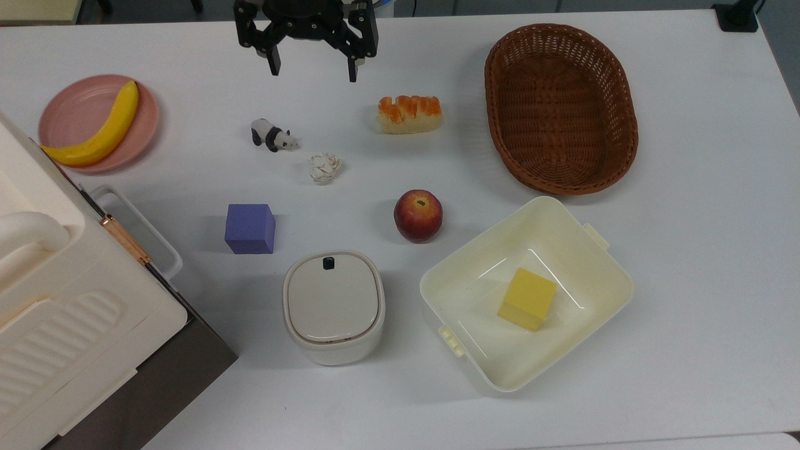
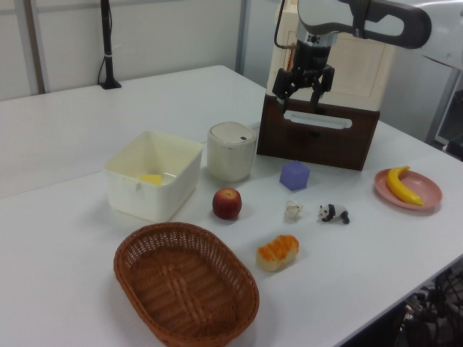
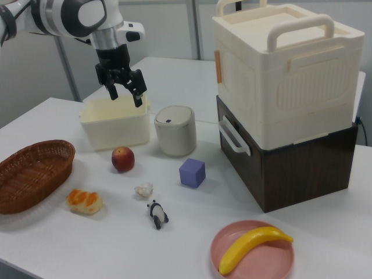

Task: Put the bread in the basket
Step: 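Move the open gripper from rest toward the bread roll, then lower the gripper down onto the orange-topped bread roll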

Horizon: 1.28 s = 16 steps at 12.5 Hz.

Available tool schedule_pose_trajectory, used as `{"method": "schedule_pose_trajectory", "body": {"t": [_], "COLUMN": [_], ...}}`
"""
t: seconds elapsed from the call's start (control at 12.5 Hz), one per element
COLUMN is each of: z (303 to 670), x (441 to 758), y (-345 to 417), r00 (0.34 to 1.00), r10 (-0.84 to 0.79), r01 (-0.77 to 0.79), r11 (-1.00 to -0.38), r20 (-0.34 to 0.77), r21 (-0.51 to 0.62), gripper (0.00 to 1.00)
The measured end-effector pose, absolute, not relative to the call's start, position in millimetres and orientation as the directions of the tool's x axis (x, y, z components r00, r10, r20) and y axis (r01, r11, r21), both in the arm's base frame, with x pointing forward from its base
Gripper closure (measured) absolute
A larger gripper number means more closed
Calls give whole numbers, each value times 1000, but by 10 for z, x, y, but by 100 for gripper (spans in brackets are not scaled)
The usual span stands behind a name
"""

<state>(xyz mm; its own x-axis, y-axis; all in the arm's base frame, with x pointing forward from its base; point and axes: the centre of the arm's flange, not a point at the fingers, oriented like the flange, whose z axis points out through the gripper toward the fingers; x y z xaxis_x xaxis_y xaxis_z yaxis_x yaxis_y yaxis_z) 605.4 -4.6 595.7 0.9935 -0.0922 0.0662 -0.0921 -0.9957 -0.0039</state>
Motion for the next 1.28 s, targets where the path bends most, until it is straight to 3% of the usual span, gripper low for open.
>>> {"method": "schedule_pose_trajectory", "body": {"t": [0.8,0.96,1.28], "z": [5973,5939,5758], "x": [6050,5998,5930], "y": [-121,-100,312], "r00": [992,995,996], "r10": [-104,-101,78], "r01": [-104,-101,77], "r11": [-995,-995,-997], "r20": [69,24,-48], "r21": [-5,-2,-15], "gripper": [0,0,0]}}
